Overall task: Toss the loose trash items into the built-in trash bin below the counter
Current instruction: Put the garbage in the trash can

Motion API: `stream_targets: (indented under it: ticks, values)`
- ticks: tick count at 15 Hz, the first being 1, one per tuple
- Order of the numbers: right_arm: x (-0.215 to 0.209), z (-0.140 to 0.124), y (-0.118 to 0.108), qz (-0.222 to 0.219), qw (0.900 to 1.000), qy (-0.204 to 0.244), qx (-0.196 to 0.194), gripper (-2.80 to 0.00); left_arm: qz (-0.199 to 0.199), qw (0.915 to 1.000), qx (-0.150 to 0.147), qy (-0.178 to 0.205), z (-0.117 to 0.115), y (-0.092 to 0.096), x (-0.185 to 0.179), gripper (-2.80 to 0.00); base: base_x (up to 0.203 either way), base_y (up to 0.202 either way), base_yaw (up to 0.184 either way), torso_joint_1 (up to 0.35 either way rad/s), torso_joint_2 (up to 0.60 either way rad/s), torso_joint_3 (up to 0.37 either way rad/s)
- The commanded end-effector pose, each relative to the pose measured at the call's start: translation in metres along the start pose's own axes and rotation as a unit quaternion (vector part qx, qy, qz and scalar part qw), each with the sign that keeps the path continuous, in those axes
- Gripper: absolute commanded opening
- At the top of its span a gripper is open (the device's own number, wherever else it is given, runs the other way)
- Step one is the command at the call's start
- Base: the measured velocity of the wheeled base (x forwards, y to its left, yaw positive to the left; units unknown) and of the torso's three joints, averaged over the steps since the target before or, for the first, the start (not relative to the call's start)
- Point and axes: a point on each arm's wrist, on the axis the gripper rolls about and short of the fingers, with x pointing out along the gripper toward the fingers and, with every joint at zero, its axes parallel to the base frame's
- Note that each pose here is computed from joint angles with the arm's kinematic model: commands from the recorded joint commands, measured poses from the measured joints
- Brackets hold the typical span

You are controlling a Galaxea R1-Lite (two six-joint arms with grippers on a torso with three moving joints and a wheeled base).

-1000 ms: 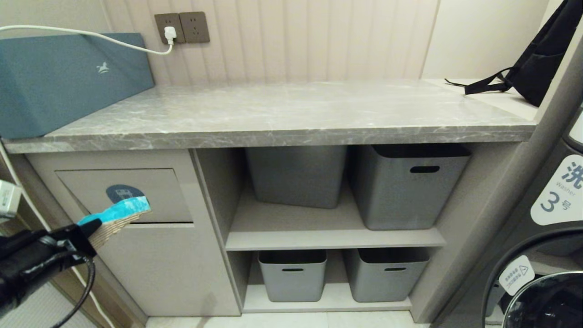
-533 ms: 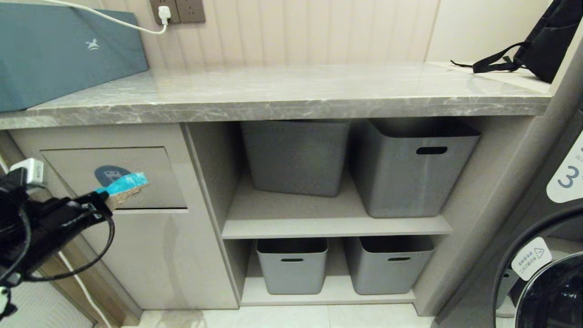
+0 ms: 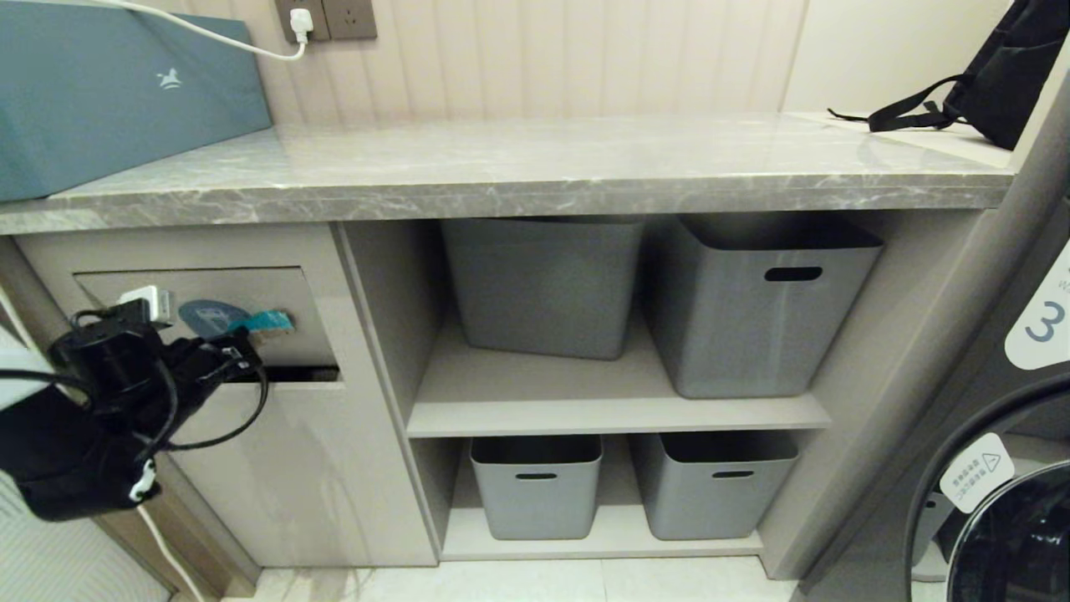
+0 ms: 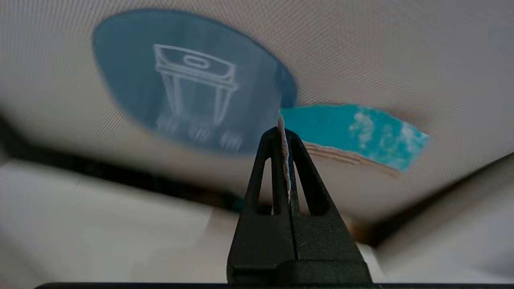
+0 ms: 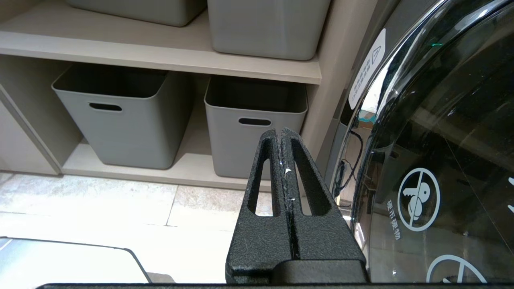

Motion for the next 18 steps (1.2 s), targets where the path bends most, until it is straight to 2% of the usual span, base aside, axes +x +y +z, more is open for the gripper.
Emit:
stream_targets:
  ticks: [1, 4, 10, 11, 18]
  values:
    - [0.000, 0.000, 0.000, 0.000, 1.000, 0.001, 0.000, -2.80, 0.002, 0.9999, -0.002, 0.015, -0.030, 0.009, 0.025, -2.80, 0.000, 0.000, 0.000, 0.000, 0.00, 0.000]
    - [0.000, 0.000, 0.000, 0.000, 1.000, 0.001, -0.002, -2.80, 0.000, 0.9999, -0.002, 0.016, -0.044, 0.012, 0.040, -2.80, 0.000, 0.000, 0.000, 0.000, 0.00, 0.000]
    - [0.000, 0.000, 0.000, 0.000, 1.000, 0.001, -0.001, -2.80, -0.003, 0.9999, -0.002, 0.013, -0.048, 0.013, 0.048, -2.80, 0.000, 0.000, 0.000, 0.000, 0.00, 0.000]
    - [0.000, 0.000, 0.000, 0.000, 1.000, 0.001, 0.000, -2.80, -0.004, 0.9999, -0.001, 0.014, -0.048, 0.013, 0.048, 0.00, 0.000, 0.000, 0.000, 0.000, 0.00, 0.000]
    - [0.000, 0.000, 0.000, 0.001, 1.000, 0.001, -0.002, -2.80, -0.009, 1.0000, 0.001, 0.000, -0.045, 0.013, 0.056, 0.00, 0.000, 0.000, 0.000, 0.000, 0.00, 0.000]
